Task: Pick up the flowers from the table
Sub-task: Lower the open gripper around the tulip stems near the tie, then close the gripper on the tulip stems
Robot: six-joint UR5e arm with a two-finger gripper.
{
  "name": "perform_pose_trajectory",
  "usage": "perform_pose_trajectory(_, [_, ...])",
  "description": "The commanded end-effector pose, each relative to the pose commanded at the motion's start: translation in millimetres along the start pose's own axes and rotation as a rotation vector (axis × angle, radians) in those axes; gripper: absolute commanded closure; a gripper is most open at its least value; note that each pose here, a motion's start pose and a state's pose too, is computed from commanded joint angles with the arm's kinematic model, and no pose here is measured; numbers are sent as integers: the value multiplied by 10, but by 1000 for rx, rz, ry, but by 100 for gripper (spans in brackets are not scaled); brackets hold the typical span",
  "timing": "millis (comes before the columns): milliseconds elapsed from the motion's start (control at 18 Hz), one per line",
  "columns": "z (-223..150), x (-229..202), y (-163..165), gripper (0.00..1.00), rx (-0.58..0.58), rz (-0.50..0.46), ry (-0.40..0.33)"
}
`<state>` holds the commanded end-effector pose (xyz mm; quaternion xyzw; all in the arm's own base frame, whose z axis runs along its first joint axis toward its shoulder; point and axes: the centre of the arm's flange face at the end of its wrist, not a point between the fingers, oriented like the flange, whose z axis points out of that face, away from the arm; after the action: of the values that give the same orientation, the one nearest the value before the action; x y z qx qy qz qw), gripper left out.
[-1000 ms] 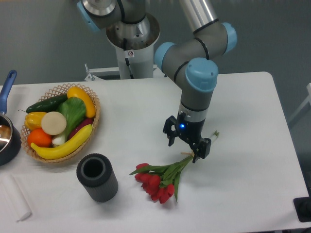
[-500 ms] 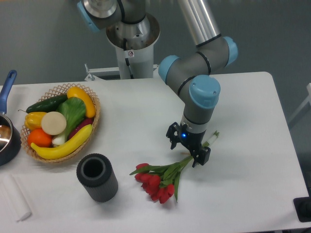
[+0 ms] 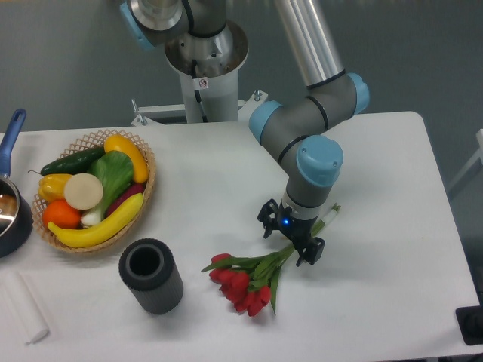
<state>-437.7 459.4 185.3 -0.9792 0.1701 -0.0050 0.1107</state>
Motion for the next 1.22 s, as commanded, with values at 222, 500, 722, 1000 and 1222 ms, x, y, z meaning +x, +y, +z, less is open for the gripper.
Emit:
perform_pose_trajectory(222, [30, 13, 1, 0, -2, 2, 4])
perform_pose_trajectory(500, [90, -19, 13, 0, -10, -1, 10])
perform_pose_trajectory(722, [123, -13, -75, 0, -31, 18, 6])
perform_pose_trajectory(1000, [127, 11, -79, 13, -30, 19, 8])
perform_pose_trajectory(1222, [125, 28, -76, 36, -31, 17, 9])
